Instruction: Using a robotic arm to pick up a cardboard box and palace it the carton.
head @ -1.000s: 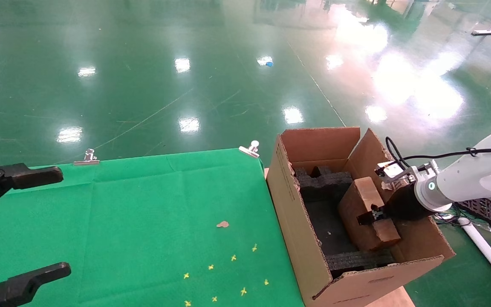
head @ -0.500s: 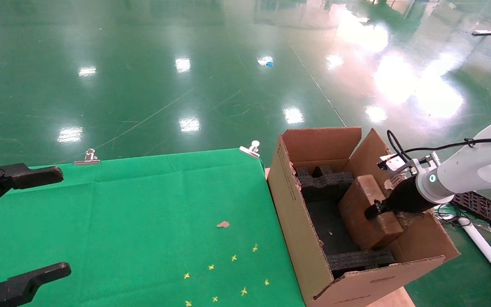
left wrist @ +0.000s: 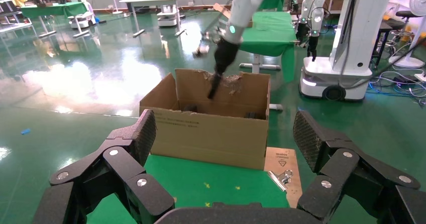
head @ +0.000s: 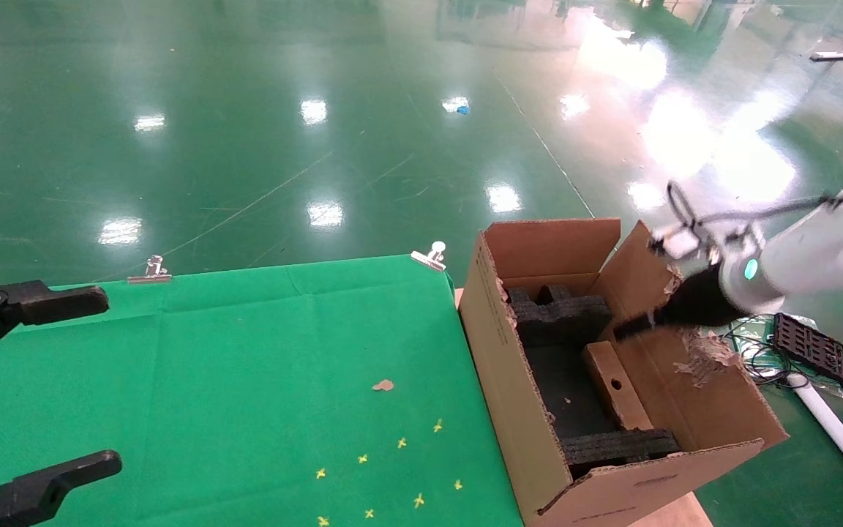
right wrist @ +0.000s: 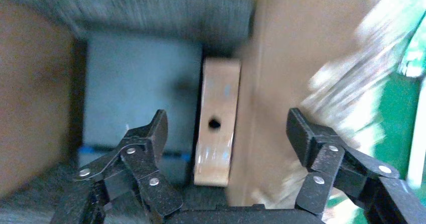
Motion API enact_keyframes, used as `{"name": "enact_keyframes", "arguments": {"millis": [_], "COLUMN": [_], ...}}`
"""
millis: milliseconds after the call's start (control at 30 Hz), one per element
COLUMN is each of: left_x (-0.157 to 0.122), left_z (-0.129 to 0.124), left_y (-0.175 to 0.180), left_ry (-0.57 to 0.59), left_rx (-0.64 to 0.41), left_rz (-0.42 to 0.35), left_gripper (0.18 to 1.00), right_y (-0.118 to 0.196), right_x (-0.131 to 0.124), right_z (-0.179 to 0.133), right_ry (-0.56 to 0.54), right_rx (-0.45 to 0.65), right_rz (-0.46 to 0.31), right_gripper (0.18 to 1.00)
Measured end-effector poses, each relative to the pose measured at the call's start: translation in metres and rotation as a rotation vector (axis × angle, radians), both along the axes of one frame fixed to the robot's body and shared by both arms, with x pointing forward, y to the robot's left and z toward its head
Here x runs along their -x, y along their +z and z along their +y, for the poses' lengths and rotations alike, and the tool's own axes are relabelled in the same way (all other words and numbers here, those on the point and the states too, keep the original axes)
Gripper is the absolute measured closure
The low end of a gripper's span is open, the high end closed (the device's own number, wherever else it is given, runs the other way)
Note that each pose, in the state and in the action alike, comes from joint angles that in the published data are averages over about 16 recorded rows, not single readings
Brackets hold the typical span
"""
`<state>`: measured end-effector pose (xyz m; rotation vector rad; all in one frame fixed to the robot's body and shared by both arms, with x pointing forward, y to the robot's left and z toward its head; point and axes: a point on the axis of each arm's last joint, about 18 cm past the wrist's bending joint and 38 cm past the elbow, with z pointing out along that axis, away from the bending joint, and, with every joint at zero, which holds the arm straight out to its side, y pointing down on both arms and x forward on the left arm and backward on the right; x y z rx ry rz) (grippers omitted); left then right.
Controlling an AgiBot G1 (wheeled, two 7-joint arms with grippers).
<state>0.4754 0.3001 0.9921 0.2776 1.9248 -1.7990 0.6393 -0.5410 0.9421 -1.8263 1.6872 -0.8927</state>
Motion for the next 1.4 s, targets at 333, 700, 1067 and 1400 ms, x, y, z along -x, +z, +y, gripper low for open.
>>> {"name": "enact_keyframes", "arguments": {"millis": [333, 700, 1067, 1400], "left_x": [0.0, 0.0, 0.0, 0.0], "left_z": [0.0, 0.0, 0.0, 0.0], "left_y": [0.0, 0.0, 0.0, 0.0], "left_ry": [0.0, 0.0, 0.0, 0.0], "left_rx": [0.0, 0.0, 0.0, 0.0], "left_rz": [0.0, 0.0, 0.0, 0.0], "left_gripper": [0.184, 0.184, 0.184, 0.184], "right_y": [0.106, 0.159, 0.143, 0.116], "right_x": [0.019, 0.053, 0.051, 0.049], "right_z": [0.007, 0.02, 0.062, 0.118], "right_ry": [0.116, 0.219, 0.404, 0.656], "right_rx": [0.052, 0.06, 0.03, -0.017], "right_rz": [-0.206, -0.367, -0.396, -0.411], "right_gripper": [0.251, 0.184, 0.178, 0.178]}}
